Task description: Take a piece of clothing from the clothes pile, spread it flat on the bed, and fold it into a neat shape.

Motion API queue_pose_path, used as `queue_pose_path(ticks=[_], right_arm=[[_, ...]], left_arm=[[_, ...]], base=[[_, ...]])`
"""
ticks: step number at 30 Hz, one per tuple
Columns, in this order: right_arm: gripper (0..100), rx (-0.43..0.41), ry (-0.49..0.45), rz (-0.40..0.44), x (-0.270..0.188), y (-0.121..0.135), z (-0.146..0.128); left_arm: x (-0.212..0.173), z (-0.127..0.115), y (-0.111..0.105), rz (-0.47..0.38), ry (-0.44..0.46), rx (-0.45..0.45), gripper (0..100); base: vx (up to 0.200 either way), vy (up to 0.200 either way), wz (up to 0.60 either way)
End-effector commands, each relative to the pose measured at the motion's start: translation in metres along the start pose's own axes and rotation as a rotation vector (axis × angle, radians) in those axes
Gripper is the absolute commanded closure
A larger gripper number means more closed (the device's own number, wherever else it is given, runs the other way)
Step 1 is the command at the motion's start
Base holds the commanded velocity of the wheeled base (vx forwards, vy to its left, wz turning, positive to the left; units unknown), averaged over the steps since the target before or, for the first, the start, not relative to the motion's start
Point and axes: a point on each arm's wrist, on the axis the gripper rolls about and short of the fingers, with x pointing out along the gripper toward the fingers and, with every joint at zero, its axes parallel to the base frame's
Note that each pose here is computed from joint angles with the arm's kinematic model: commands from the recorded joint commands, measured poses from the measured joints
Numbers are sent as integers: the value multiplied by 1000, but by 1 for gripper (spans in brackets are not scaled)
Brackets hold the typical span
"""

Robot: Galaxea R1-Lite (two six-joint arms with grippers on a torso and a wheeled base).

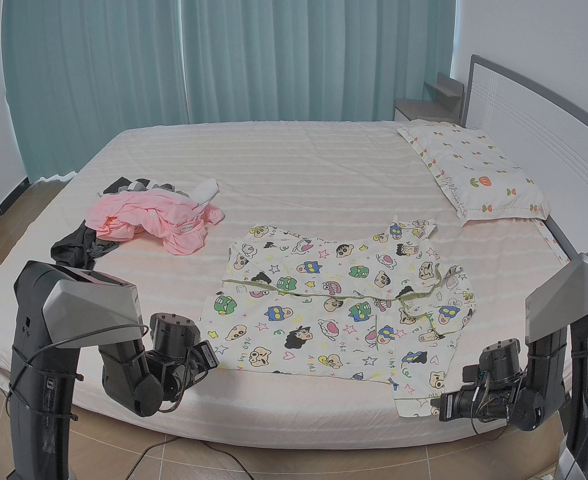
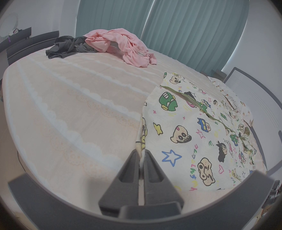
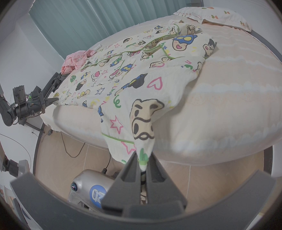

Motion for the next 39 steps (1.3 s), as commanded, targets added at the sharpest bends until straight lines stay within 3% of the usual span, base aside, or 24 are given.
queue_pose_path(ticks=[1,13,30,39], right_arm=[[100,5,12,5,-14,0,-9],[100,31,4,6,-28,-6,-15],[100,11,128,-13,-47,0,-20],[100,-39,215,-23,-60,1,-26]], left_arm=[[-6,1,1,1,2,2,100],[-11,-3,5,3,11,33,100],[-31,-7,13,-7,68,45,100],[-46,-13,20,9,107,56,100]], base=[[0,0,0],[0,0,0],[0,0,0],[0,0,0]])
